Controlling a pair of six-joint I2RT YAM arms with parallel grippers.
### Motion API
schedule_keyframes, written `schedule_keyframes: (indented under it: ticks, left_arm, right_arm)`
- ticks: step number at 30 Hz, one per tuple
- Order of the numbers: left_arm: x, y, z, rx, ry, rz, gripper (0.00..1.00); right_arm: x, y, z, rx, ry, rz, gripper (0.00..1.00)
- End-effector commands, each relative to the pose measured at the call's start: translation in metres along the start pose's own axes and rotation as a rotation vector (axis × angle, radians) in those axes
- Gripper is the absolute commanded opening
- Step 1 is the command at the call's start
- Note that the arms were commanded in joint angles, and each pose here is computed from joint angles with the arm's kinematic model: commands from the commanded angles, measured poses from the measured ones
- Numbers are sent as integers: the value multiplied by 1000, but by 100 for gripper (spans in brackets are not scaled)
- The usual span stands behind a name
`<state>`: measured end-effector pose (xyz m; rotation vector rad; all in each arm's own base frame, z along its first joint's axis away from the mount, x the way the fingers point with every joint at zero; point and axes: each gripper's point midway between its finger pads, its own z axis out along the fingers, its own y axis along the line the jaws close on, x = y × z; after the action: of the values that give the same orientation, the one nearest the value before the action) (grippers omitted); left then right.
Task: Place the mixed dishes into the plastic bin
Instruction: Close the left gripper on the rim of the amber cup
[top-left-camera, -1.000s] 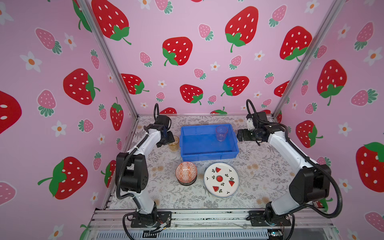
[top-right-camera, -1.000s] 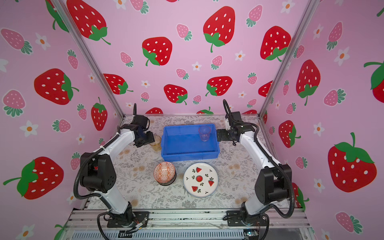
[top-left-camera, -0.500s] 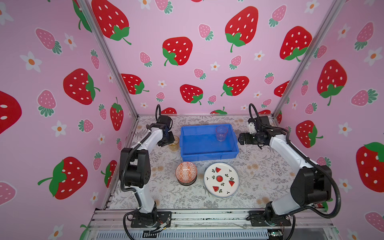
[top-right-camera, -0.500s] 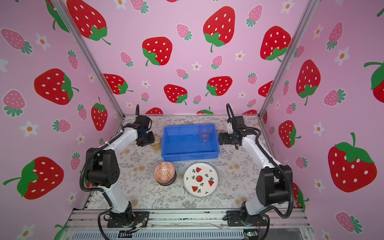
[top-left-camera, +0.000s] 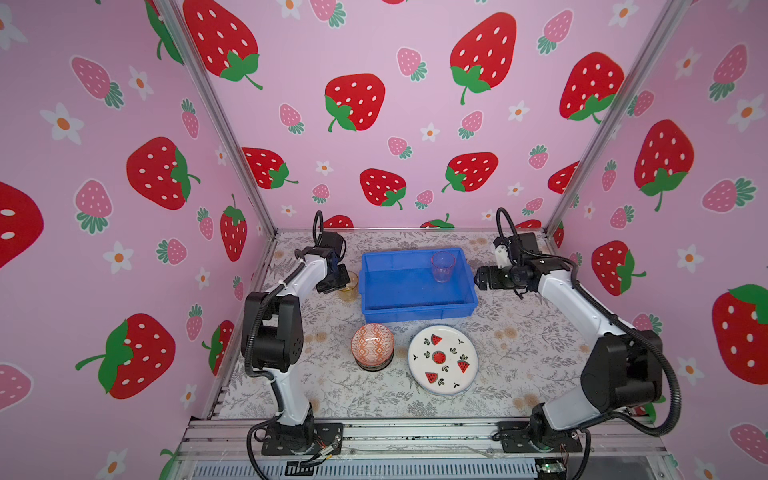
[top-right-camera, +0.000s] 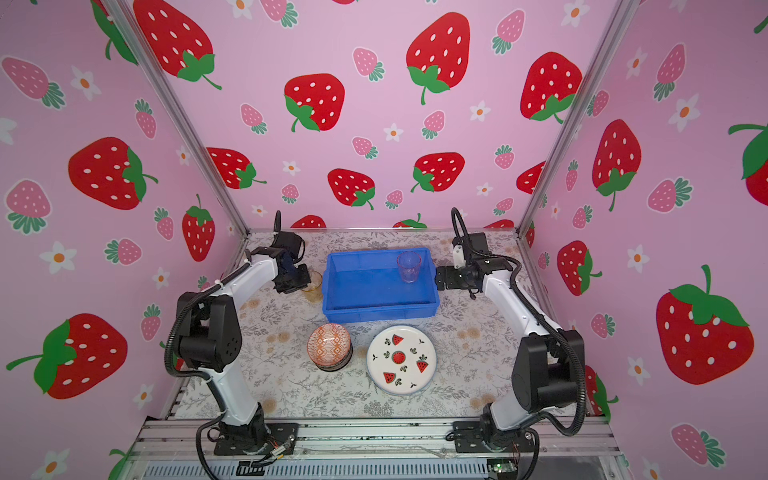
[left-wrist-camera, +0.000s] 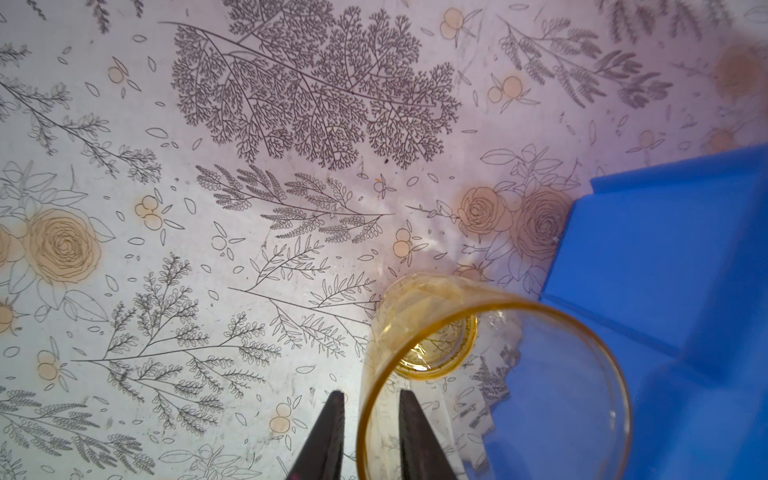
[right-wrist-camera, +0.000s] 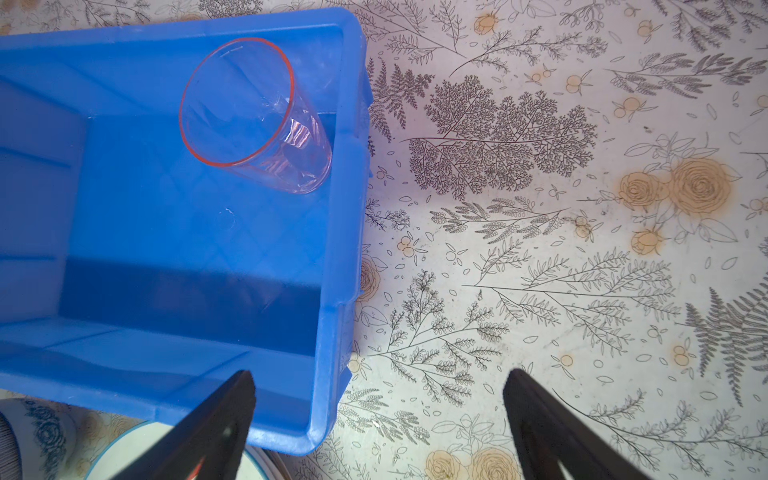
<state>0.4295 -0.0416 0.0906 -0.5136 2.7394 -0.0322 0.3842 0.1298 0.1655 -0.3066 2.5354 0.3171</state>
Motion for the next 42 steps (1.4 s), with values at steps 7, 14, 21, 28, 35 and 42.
schedule_keyframes:
  ticks: [7,14,21,28,35,42]
  left_arm:
    - [-8,1,-2,-7,-21,-5,13]
    - [-8,8,-4,-43,-23,8,8]
    - [-13,20,-21,-112,-36,25,0]
    - [-16,27,-46,-138,-61,33,0]
    - [-16,24,-85,-102,-90,16,0]
    - [-17,8,-130,-76,-119,53,0]
  right_arm:
    - [5,2,4,-27,10,-9,95]
    - [5,3,5,-33,11,-12,95]
    - [6,5,5,-46,17,-11,95]
    - [10,8,10,-69,40,-8,95]
    - [13,10,11,-77,48,-5,95]
    - [16,9,13,-78,68,8,96]
